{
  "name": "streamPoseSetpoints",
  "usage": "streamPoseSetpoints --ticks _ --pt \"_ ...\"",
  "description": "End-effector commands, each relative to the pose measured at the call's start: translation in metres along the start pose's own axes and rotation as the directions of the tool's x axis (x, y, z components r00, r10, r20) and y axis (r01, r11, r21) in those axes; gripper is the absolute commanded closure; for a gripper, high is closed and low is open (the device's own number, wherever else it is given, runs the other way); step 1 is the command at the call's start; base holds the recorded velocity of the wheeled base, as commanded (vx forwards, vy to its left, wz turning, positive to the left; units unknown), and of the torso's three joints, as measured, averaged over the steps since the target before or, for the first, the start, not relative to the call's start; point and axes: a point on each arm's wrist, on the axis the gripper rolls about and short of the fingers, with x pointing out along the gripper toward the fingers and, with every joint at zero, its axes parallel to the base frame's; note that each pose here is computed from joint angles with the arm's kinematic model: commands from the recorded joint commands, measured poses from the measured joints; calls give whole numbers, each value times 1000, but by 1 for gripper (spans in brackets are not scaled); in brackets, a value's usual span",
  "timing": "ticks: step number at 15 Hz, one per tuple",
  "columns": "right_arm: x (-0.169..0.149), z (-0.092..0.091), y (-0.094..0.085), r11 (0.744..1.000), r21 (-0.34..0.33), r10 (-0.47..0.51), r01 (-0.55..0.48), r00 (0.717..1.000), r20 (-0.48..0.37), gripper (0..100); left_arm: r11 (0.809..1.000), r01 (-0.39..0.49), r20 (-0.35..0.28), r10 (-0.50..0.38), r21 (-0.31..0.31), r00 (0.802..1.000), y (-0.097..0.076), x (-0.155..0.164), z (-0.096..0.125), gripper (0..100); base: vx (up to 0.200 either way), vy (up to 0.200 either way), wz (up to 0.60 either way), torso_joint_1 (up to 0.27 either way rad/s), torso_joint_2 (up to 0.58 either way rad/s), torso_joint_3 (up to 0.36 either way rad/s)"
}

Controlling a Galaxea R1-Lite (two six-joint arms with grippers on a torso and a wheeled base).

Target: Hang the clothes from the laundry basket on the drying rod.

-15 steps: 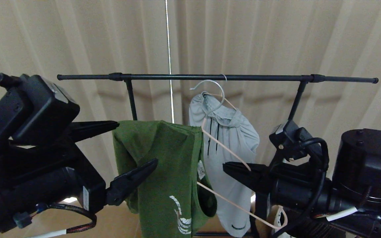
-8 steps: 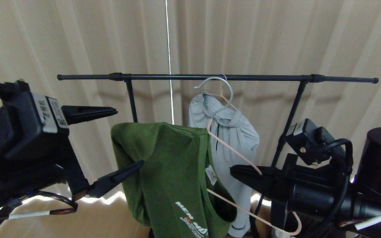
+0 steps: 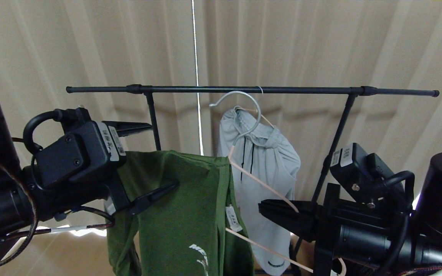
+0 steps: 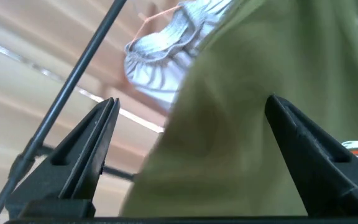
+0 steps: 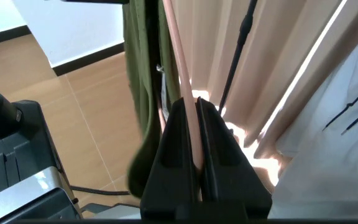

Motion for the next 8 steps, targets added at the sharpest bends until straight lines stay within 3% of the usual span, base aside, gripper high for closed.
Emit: streamPoseSetpoints --ticks 1,5,6,8 --pt "0 -1 1 1000 -2 3 -3 1000 -3 100 1000 5 -17 -5 -6 1000 0 7 -5 0 0 0 0 0 0 0" --pt "0 -1 4 1000 -10 17 -18 1000 -4 100 1000 2 -8 -2 -3 1000 0 8 -5 0 0 0 0 0 0 0" --pt "1 -2 4 1000 -10 17 -17 1000 -7 100 1000 0 -7 -1 -3 1000 0 7 -5 100 0 0 0 0 0 0" --pt "0 -2 4 1000 -10 27 -27 1000 -6 100 1000 -1 -6 1 -2 1000 0 7 -4 100 0 0 0 0 0 0"
